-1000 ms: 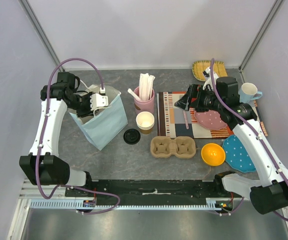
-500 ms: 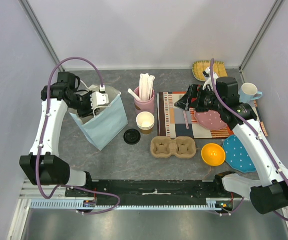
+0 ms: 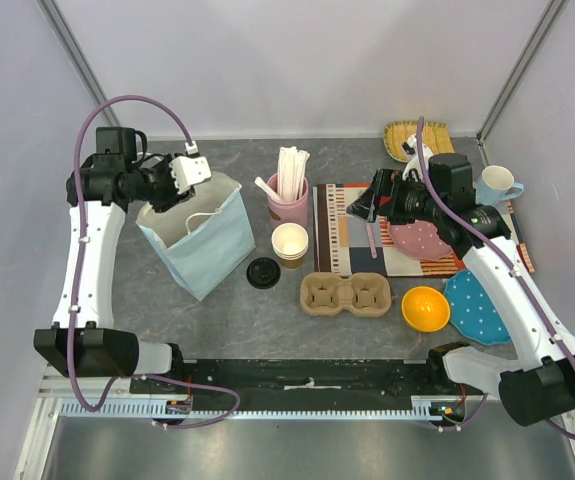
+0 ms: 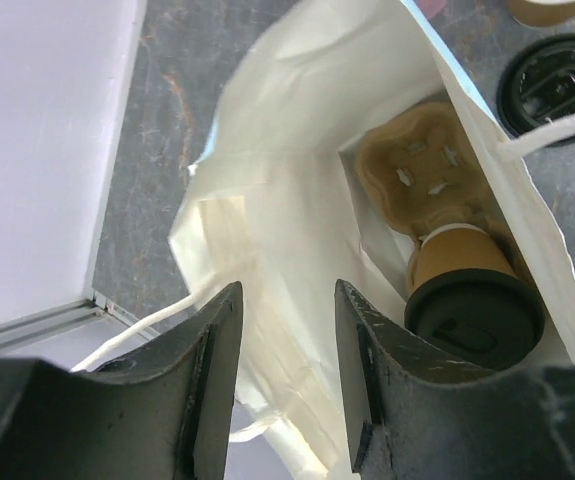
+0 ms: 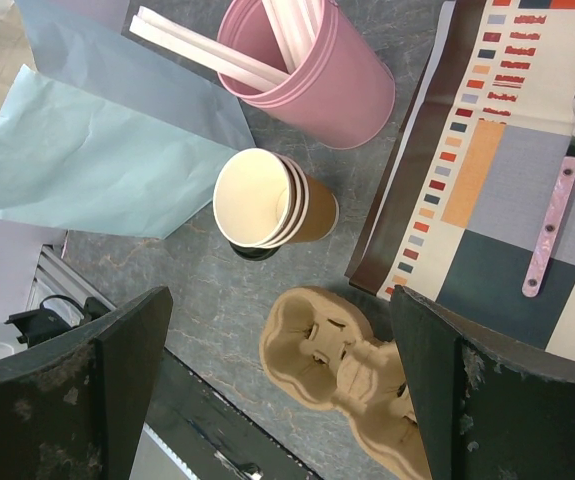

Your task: Pack the takeout coffee

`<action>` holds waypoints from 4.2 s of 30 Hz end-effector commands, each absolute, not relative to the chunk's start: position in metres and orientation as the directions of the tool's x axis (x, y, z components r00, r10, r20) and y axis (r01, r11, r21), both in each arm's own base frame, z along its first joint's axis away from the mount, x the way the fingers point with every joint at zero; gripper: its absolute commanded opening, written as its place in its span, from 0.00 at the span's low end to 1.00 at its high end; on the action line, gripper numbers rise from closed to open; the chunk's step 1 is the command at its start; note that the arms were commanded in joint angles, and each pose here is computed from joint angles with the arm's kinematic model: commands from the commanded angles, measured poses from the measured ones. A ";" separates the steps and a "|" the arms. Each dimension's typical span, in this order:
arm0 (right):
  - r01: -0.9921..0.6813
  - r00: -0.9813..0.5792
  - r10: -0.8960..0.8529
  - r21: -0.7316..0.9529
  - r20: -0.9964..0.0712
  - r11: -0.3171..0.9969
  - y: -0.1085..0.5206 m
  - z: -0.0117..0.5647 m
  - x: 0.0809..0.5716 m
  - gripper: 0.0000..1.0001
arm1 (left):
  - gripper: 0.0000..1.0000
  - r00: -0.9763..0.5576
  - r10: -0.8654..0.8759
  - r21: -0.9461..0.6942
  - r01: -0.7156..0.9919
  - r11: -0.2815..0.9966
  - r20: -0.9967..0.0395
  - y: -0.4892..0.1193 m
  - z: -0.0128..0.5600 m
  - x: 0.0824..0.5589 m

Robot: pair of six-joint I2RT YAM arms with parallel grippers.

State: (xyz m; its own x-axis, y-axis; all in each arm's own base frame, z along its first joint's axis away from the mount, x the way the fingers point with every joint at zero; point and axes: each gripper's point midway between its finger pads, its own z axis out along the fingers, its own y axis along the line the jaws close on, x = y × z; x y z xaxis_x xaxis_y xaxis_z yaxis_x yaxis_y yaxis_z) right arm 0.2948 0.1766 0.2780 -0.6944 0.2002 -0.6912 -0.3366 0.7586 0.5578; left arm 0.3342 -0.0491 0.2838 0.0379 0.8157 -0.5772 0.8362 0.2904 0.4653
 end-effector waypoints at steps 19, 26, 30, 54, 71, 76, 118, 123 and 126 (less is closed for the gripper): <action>-0.382 -0.654 0.204 0.551 -0.729 0.742 0.187 0.299 0.302 0.98 | 0.52 -0.022 0.678 0.418 0.773 0.478 -0.735 -0.066 0.339 0.333; -0.379 -0.658 0.202 0.551 -0.725 0.743 0.187 0.296 0.302 0.98 | 0.52 -0.027 0.686 0.410 0.784 0.466 -0.727 -0.066 0.333 0.332; -0.381 -0.657 0.201 0.549 -0.727 0.744 0.188 0.297 0.302 0.98 | 0.52 -0.049 0.693 0.378 0.810 0.449 -0.719 -0.066 0.318 0.326; -0.469 -0.620 0.163 0.529 -0.767 0.707 0.215 0.313 0.303 0.98 | 0.54 -0.224 0.516 0.275 0.639 0.718 -0.827 -0.057 0.359 0.322; -0.570 -0.463 0.238 0.492 -0.854 0.658 0.223 0.365 0.303 0.98 | 0.55 -0.252 0.372 0.181 0.558 0.810 -0.893 -0.062 0.381 0.255; -0.578 -0.460 0.260 0.508 -0.849 0.638 0.227 0.371 0.304 0.98 | 0.55 -0.228 0.310 0.130 0.574 0.808 -0.923 -0.073 0.388 0.244; -0.500 -0.361 0.334 0.483 -0.871 0.718 0.215 0.377 0.339 0.98 | 0.55 -0.080 0.191 0.081 0.701 0.708 -0.978 -0.122 0.436 0.246; -0.416 -0.354 0.331 0.464 -0.875 0.782 0.197 0.362 0.341 0.98 | 0.54 -0.132 0.274 0.086 0.747 0.660 -0.953 -0.164 0.429 0.276; -0.407 -0.354 0.326 0.458 -0.877 0.790 0.193 0.358 0.337 0.98 | 0.53 -0.107 0.343 0.126 0.796 0.592 -0.933 -0.206 0.421 0.291</action>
State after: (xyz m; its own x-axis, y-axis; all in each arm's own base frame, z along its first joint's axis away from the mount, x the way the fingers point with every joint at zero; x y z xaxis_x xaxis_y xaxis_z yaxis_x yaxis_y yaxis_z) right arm 0.3409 0.2065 0.3571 -0.3904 0.3285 -0.8601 -0.4387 0.7549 0.4875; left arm 0.2693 -0.1723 0.4352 -0.0796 0.2784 -0.9572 0.7807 0.6144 0.1138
